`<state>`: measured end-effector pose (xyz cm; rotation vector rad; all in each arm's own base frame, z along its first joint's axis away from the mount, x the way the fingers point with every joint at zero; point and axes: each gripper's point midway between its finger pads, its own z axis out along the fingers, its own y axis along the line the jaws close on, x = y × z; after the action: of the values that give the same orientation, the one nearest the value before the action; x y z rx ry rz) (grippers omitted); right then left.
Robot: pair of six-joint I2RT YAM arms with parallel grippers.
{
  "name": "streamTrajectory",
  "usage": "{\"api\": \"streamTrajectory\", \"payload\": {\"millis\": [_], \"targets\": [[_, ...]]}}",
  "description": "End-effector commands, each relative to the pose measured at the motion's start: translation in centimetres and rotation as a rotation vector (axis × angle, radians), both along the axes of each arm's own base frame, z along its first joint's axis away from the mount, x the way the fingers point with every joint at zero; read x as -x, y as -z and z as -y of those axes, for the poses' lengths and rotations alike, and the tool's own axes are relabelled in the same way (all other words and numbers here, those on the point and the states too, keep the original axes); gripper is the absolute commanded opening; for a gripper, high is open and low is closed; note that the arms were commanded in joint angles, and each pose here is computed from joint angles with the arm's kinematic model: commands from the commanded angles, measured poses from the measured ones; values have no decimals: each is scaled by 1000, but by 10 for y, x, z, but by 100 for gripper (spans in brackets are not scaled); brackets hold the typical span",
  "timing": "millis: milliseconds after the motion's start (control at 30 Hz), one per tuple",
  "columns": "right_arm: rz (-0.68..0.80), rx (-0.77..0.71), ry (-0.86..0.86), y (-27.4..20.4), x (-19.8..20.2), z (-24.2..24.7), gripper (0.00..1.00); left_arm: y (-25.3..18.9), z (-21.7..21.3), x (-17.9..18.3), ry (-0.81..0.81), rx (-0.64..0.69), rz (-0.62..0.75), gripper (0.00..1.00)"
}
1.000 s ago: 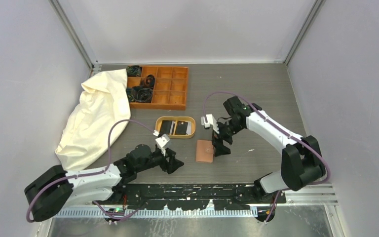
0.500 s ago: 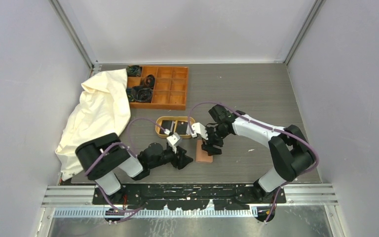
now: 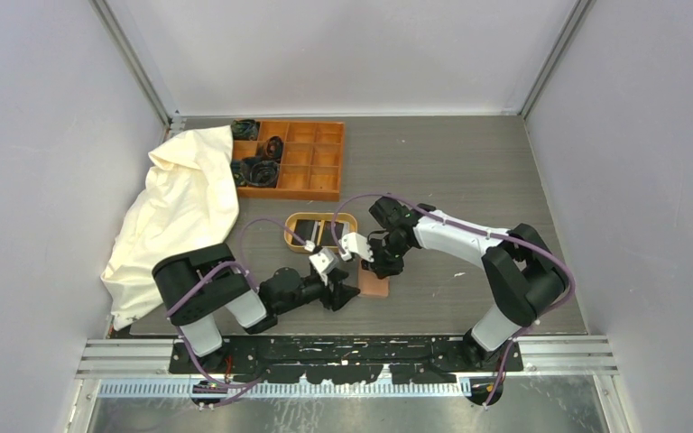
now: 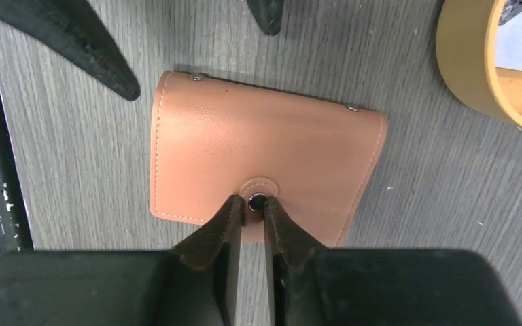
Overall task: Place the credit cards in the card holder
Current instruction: Move the card holder to the center of the board, then open the card holder at the center of the board.
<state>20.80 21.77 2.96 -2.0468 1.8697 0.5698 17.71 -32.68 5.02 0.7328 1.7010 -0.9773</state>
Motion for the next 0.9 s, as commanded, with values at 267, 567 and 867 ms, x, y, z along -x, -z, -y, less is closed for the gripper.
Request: {"api": "streamTrajectory", "payload": {"millis": [267,567,867], "targets": [[2,-115,21,-28,-10,-6,6,-30,27,8,81,-30,329,55],[-84,-264,95,-57,-11,-7,5,-38,44,16,161,-77,486,58],[-123,-286,97,-60,-8,-11,5,-25,63,4,125,-307,531,64]]}}
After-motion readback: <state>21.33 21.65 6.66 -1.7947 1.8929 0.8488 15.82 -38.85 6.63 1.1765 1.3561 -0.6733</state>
